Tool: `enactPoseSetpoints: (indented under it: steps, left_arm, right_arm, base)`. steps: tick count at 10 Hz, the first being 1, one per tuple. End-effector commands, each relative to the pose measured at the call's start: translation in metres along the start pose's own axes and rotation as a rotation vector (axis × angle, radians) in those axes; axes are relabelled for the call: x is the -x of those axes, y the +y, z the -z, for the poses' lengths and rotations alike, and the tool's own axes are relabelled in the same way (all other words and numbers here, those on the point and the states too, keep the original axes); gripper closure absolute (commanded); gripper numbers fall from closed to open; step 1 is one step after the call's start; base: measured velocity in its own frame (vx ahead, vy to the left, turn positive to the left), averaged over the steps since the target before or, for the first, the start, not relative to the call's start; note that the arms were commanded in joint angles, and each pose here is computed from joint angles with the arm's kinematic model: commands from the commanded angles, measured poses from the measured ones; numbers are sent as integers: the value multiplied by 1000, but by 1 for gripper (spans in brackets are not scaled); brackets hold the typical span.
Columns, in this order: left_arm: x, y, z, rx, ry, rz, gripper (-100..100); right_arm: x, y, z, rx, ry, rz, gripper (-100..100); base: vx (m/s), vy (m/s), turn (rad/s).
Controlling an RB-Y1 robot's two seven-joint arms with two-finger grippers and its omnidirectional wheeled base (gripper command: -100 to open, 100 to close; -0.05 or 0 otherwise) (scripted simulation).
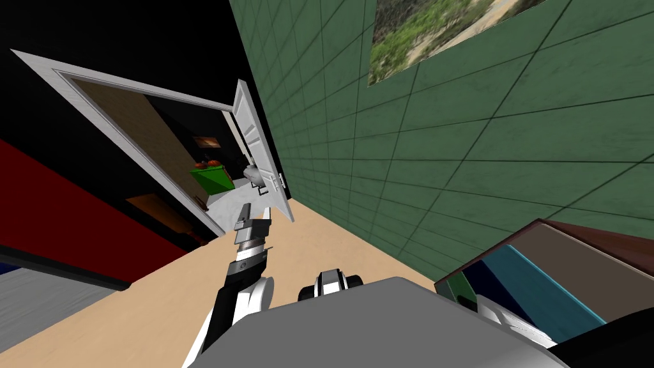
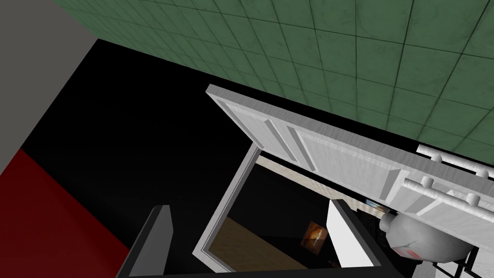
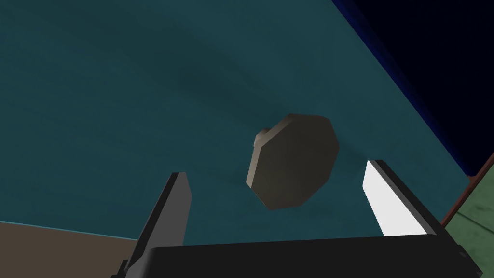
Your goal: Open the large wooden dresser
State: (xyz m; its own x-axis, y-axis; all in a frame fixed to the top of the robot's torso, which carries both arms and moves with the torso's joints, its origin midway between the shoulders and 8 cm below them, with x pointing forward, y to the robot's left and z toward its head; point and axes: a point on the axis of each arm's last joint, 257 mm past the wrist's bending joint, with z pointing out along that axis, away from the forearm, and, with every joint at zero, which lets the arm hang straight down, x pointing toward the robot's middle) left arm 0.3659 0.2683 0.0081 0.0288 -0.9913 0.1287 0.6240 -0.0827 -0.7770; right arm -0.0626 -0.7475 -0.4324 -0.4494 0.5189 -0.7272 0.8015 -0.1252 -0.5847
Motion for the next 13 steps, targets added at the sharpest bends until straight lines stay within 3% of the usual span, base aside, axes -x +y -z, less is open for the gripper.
enactPoseSetpoints:
  steps: [1, 5, 13]
  left_arm:
    - [0, 0, 0, 0, 0, 0, 0]
    - [0, 0, 0, 0, 0, 0, 0]
    - [0, 0, 0, 0, 0, 0, 0]
  right_arm:
    - [3, 0, 0, -3, 1, -1, 100]
    - [11, 0, -1, -9, 3, -4, 100]
    - [8, 6, 7, -17, 18, -11, 100]
  base:
    - [61, 75, 5]
    - [109, 156, 24]
    - [100, 114, 20]
